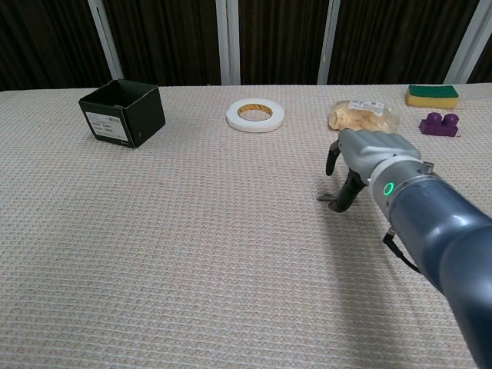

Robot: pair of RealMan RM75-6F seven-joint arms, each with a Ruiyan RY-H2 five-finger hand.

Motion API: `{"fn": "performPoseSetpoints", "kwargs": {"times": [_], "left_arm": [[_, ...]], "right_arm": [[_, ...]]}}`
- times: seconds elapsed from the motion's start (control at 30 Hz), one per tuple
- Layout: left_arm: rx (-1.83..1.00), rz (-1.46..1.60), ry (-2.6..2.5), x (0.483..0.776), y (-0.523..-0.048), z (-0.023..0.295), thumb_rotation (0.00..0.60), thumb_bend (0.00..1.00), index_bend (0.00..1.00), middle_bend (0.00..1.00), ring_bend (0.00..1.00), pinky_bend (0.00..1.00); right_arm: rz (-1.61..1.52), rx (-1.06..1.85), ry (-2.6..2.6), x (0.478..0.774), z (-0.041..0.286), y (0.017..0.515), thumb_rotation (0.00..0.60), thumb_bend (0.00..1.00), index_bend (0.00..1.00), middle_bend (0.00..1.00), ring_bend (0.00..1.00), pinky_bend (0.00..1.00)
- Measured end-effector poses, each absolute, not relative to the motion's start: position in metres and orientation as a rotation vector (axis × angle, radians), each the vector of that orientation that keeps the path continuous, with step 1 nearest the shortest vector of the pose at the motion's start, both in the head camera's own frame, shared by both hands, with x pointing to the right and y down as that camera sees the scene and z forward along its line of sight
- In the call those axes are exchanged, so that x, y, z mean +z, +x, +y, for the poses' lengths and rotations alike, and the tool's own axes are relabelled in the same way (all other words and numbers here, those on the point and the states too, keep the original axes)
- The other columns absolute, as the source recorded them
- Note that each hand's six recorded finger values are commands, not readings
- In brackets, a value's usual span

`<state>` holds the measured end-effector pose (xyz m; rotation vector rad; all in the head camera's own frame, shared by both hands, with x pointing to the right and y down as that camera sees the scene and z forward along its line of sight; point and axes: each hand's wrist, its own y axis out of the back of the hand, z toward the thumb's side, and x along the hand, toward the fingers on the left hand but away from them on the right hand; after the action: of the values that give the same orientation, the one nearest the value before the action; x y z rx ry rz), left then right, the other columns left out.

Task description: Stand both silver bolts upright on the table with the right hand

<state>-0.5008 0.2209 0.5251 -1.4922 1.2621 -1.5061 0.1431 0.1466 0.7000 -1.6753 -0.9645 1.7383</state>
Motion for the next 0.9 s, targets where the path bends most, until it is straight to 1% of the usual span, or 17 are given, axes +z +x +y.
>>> {"fn": "performPoseSetpoints", "kwargs": {"times": [0.2,0.37,0.9], "left_arm": [[-1.513,1.256,-1.49,0.527,-0.5,0.22,0.6,0.15,0.17,0.15,0.01,0.05],[-1.514,1.259,-1.487,0.527,-0.5,0.22,0.6,0.15,0.17,0.15,0.01,0.05],[-1.518,1.258,-1.483,0.527,-0.5,0.218,0.6,0.15,0.17,0.15,0.01,0.05]], "right_arm": [[-0.985,1.735,-1.68,0.706,0.146,0.142,0.6,0.25,0.48,0.0,0.0,0.01],[-0.999,1.733,-1.679,0.71,0.145,0.14,0.6,0.29,0.52,0.0,0.0,0.01],[-1.004,1.754,-1.686,0.724,0.144,0.14,0.6,0.35,0.55,0.0,0.0,0.01]]}}
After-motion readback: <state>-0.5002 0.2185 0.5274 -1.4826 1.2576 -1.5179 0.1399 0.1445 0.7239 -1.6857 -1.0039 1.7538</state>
